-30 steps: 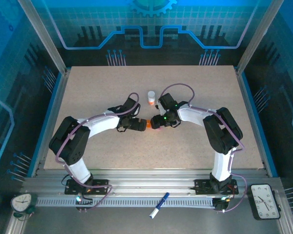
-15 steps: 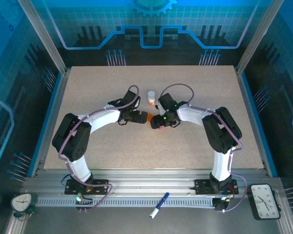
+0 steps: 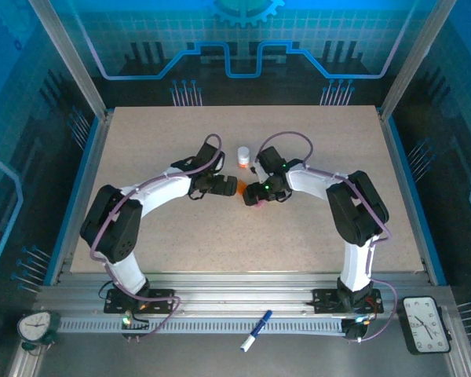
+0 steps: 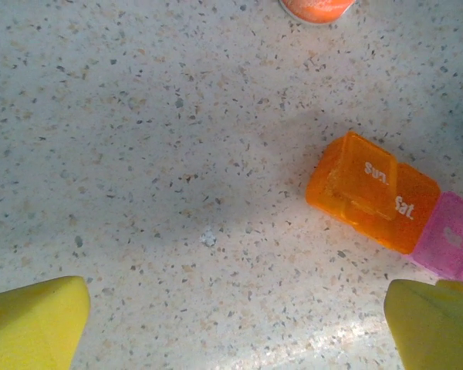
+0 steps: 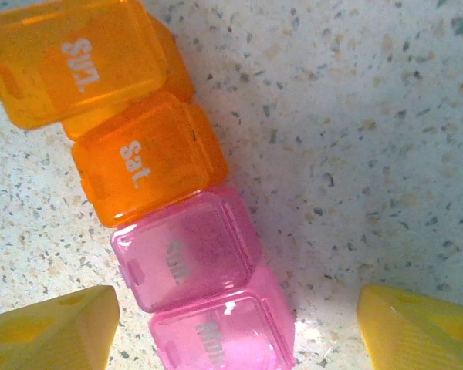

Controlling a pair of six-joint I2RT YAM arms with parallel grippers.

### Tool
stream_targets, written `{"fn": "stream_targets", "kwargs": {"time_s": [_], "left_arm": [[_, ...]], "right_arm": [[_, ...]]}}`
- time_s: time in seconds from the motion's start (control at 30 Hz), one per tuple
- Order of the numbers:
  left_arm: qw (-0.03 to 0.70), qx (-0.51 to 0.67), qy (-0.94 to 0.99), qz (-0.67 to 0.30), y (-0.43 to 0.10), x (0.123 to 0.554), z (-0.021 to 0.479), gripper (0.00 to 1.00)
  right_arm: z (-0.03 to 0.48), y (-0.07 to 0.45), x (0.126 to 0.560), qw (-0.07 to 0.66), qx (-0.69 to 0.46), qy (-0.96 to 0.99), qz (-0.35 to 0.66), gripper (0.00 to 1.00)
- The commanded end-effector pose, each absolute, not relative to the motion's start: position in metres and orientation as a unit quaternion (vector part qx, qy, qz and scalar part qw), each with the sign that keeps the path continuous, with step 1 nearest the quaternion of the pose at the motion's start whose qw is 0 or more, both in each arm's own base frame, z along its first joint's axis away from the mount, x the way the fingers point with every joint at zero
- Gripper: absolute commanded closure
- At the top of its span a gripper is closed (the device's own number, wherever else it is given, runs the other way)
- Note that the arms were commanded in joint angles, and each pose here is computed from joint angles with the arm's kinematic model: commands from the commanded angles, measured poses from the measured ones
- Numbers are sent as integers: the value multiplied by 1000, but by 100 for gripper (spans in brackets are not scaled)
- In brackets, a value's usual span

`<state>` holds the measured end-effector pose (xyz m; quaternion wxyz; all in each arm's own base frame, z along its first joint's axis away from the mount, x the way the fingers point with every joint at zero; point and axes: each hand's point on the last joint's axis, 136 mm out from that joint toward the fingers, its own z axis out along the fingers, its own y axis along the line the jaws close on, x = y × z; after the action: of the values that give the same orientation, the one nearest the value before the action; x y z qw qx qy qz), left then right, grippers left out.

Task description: Sort the pills into containers

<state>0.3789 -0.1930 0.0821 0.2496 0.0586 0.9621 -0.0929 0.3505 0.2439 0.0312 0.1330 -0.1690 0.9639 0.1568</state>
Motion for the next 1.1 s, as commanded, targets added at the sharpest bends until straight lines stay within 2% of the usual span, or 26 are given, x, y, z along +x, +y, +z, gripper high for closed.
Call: {"fn": "stream_targets", "kwargs": {"time_s": [0.0, 0.5, 1.07], "left_arm": [[269, 30, 956, -111, -183, 375, 104, 1], [306, -15, 943, -132, -150, 359, 143, 1], [309, -22, 941, -138, -149, 355, 145, 1]], "right_arm": [[36, 253, 357, 136, -200, 955, 174, 18], [34, 305, 367, 150, -271, 910, 277, 18], [42, 362, 305, 112, -362, 842, 384, 21]]}}
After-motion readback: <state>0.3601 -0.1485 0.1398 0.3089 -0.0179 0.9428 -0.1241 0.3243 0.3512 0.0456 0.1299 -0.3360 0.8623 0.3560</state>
